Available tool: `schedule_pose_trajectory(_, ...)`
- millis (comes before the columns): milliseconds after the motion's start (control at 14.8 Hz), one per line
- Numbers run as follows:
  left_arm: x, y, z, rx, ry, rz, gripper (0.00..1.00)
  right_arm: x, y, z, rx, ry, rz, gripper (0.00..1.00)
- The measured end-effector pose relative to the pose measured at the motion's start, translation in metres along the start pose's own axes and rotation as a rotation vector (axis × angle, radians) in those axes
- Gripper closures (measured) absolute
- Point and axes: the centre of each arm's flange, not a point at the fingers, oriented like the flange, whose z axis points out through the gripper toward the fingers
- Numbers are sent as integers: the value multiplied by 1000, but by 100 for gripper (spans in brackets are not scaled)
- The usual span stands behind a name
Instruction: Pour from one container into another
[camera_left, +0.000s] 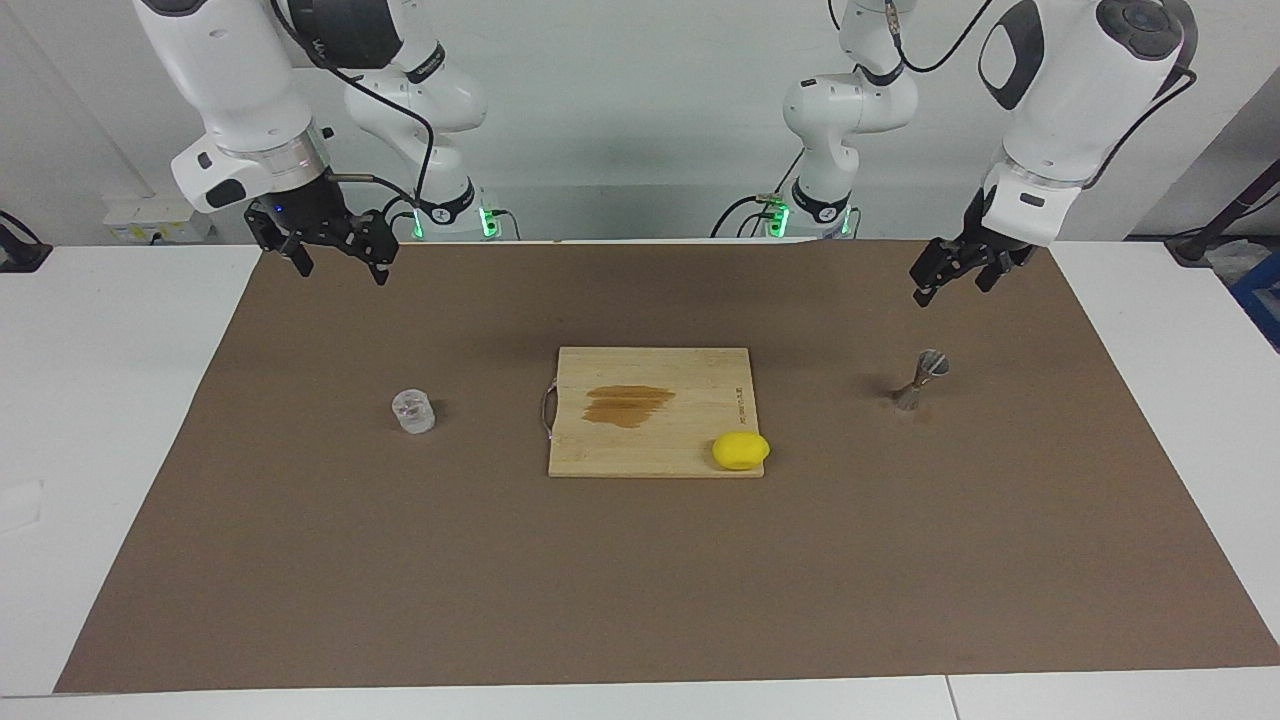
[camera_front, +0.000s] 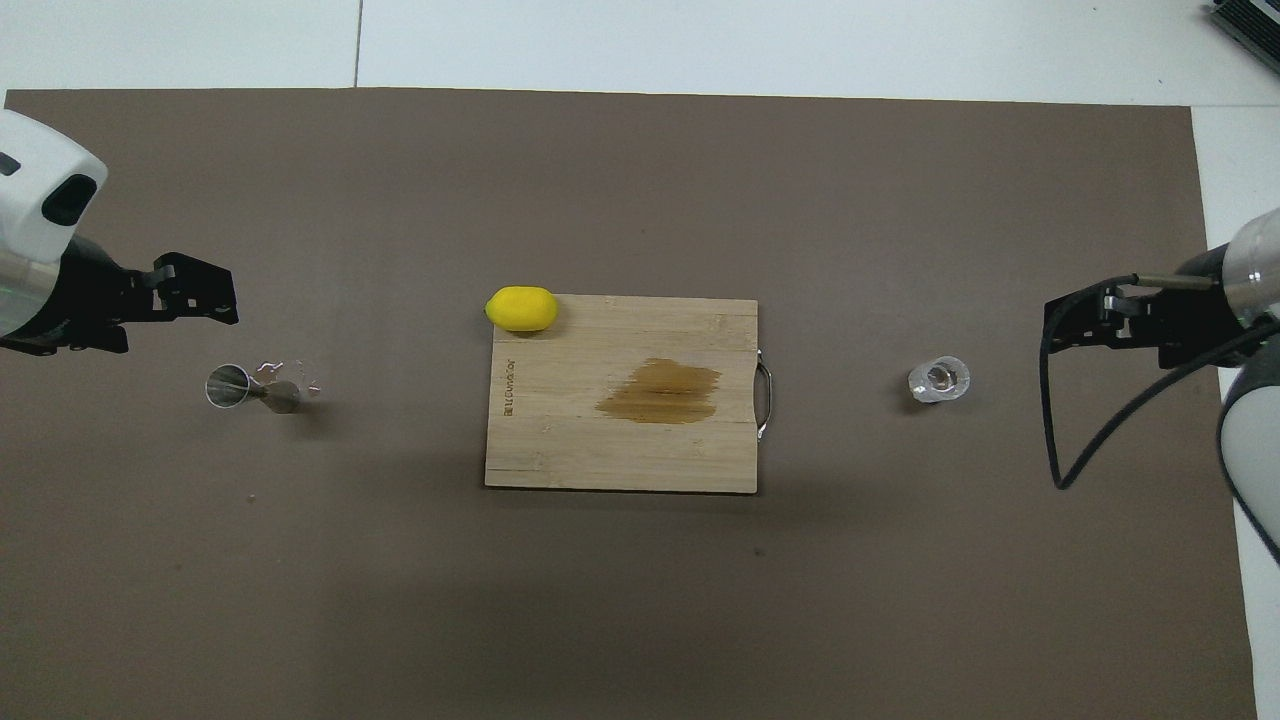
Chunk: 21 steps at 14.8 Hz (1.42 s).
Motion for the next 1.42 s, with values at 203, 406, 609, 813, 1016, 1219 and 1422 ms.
schedule_pose_trajectory(203,3,1,9,-6,22,0,0,0,0,0,0,0,0,0)
schedule_pose_trajectory(406,6,-13,39,-18,77,-26,0,0,0,0,0,0,0,0)
schedule_pose_trajectory(609,2,-36,66,-19,107,-62,0,0,0,0,0,0,0,0)
schedule_pose_trajectory(813,2,-47,91,-26,141,-78,0,0,0,0,0,0,0,0)
schedule_pose_trajectory(1016,4,-52,113,-27,144,-87,0,0,0,0,0,0,0,0)
schedule_pose_trajectory(1219,12,-55,140,-35,159,-94,0,0,0,0,0,0,0,0)
schedule_pose_trajectory(1422,21,-68,159,-38,167,-118,0,0,0,0,0,0,0,0)
